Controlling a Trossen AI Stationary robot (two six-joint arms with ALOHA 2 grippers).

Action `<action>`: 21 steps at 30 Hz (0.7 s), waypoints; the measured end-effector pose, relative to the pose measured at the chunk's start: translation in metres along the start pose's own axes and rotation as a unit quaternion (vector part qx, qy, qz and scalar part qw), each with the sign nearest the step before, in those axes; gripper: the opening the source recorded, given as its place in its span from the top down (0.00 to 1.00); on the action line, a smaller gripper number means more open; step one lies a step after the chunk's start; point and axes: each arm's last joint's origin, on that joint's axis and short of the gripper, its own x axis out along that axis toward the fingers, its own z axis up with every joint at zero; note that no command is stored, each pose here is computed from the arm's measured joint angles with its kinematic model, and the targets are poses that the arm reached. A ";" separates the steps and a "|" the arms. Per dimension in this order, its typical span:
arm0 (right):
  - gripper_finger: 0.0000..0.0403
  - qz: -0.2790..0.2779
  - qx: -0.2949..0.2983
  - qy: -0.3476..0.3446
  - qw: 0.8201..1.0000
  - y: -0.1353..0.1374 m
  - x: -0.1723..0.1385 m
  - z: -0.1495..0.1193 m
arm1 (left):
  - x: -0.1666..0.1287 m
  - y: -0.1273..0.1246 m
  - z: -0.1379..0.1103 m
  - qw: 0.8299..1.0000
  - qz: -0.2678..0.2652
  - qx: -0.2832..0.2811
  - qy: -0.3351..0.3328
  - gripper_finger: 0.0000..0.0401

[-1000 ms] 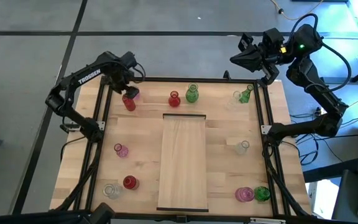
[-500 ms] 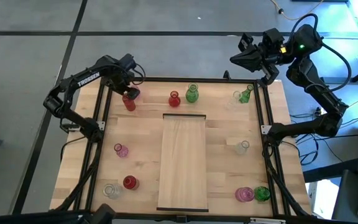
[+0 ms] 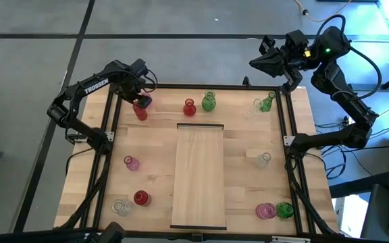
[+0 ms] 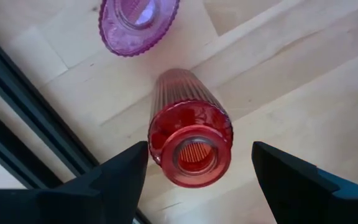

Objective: Sort vases onto shelf
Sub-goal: Put the top left red vase on the shelf

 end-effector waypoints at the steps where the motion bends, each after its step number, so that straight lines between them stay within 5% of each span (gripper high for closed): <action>1: 1.00 0.000 0.000 0.000 1.000 0.000 0.000 0.000 | 0.000 0.000 0.000 1.000 0.002 -0.001 0.000 0.30; 21: 1.00 -0.004 0.011 0.008 1.000 -0.001 0.000 -0.002 | 0.000 0.000 0.000 1.000 0.003 0.002 -0.003 0.59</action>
